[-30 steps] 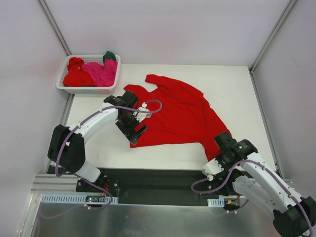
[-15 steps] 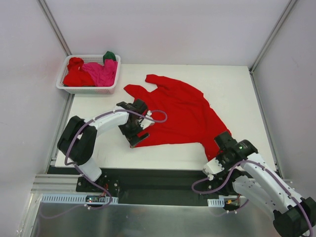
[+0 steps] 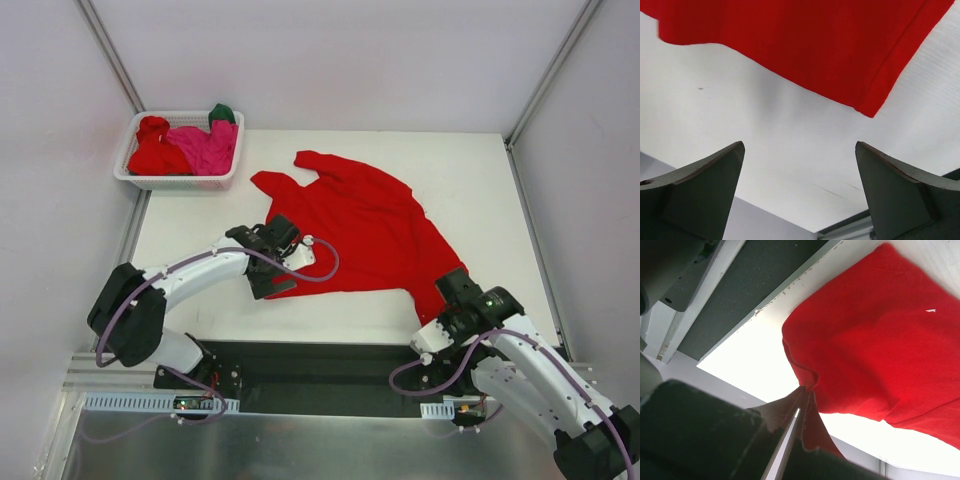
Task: Fold and stack the t-shirts
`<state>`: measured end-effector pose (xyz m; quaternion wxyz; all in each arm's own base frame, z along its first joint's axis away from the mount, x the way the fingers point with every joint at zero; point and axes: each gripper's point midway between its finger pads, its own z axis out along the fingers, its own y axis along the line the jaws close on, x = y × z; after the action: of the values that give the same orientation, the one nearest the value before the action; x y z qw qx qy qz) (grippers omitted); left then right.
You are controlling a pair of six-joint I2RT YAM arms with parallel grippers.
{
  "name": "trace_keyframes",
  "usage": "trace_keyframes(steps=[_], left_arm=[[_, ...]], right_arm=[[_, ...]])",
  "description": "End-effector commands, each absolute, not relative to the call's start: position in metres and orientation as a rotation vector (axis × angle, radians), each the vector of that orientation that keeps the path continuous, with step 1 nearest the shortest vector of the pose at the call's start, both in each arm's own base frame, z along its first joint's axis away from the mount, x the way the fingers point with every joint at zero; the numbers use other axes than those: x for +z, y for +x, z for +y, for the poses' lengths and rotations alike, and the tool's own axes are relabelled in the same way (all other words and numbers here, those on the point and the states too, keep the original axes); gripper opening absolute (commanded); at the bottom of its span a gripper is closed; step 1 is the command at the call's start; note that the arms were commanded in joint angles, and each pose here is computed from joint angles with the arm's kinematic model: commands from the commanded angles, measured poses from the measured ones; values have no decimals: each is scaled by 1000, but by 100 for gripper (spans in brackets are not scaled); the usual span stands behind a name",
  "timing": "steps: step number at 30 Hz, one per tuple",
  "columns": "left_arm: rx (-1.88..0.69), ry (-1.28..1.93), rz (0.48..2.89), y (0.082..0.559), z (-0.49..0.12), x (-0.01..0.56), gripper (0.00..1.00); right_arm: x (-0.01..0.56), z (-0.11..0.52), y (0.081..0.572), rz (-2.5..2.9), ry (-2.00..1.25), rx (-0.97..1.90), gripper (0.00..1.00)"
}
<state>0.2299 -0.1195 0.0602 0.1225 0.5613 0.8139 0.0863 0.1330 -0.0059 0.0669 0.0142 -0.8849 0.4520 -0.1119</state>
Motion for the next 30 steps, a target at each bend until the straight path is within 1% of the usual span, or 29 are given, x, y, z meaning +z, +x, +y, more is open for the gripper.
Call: trace_keyframes(steps=[1,5,14,20,25,30], left_arm=[[320,1774,2175,235,-125,76,94],[299,1851,2125,229,-133,74,95],[226,1999,2156,199,-130,44,94],[153,1982,2173,197,-146,47,94],[0,1993,2217,184,-161,46,93],[-71,1991,2238,178,-171,44,92]], right_arm=[[64,-7,132,1286,-2856,-341,3],[65,-8,133,1289,-2854,-350,3],[65,-8,133,1286,-2861,-342,3],[64,-8,132,1290,-2859,-344,4],[64,-9,132,1292,-2858,-344,3],[63,-10,131,1292,-2864,-343,3]])
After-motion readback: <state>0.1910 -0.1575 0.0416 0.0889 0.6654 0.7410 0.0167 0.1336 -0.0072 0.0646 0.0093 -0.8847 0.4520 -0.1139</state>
